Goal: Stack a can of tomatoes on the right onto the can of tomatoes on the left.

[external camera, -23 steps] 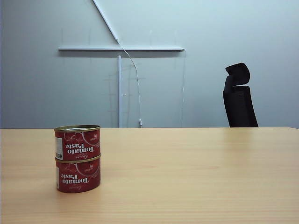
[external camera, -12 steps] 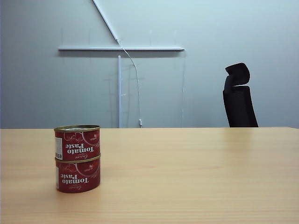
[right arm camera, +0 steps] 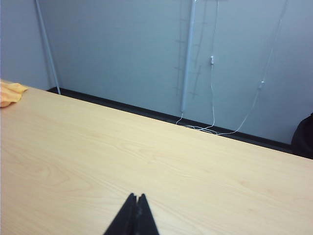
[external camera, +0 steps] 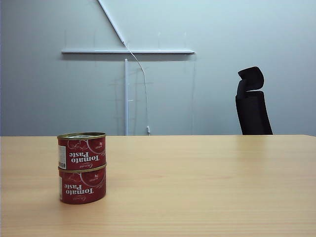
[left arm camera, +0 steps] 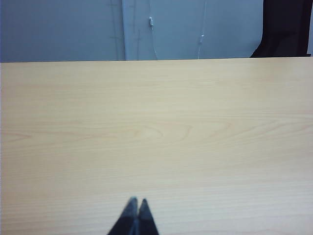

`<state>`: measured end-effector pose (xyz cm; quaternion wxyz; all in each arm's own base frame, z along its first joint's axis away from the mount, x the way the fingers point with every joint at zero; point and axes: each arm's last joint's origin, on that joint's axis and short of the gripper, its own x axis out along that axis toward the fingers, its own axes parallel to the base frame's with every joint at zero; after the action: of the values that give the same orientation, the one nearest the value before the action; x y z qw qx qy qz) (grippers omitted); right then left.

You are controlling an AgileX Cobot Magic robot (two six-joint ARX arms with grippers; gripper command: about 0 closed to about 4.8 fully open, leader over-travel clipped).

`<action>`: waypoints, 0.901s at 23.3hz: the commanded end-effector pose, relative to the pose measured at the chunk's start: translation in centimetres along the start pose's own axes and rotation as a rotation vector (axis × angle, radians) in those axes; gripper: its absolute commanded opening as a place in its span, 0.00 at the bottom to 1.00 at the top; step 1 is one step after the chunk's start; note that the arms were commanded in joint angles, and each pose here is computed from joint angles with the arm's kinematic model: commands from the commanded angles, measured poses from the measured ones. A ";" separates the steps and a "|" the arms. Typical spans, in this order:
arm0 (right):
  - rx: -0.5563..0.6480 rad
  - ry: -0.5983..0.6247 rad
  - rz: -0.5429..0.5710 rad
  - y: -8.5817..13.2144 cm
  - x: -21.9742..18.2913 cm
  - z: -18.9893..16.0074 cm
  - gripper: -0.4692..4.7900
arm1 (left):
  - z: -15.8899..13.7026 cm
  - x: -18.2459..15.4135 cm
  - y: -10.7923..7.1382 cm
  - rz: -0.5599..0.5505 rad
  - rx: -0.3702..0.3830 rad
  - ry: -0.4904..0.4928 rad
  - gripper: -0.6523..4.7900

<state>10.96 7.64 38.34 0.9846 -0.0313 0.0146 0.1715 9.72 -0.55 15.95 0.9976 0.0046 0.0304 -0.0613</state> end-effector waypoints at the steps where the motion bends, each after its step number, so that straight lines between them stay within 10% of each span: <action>1: -0.001 -0.006 -0.056 -0.9 -0.5 -1.1 0.07 | 0.2 0.0 0.0 -0.001 0.009 -0.020 0.12; 21: 0.009 -0.181 -0.236 -5.5 -2.4 -19.7 0.07 | 0.2 0.0 0.0 0.001 0.009 -0.018 0.12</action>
<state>10.26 0.42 19.18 0.9961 -0.0153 -0.0636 0.0586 9.72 -0.55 15.95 0.9977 0.0047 0.0303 -0.0600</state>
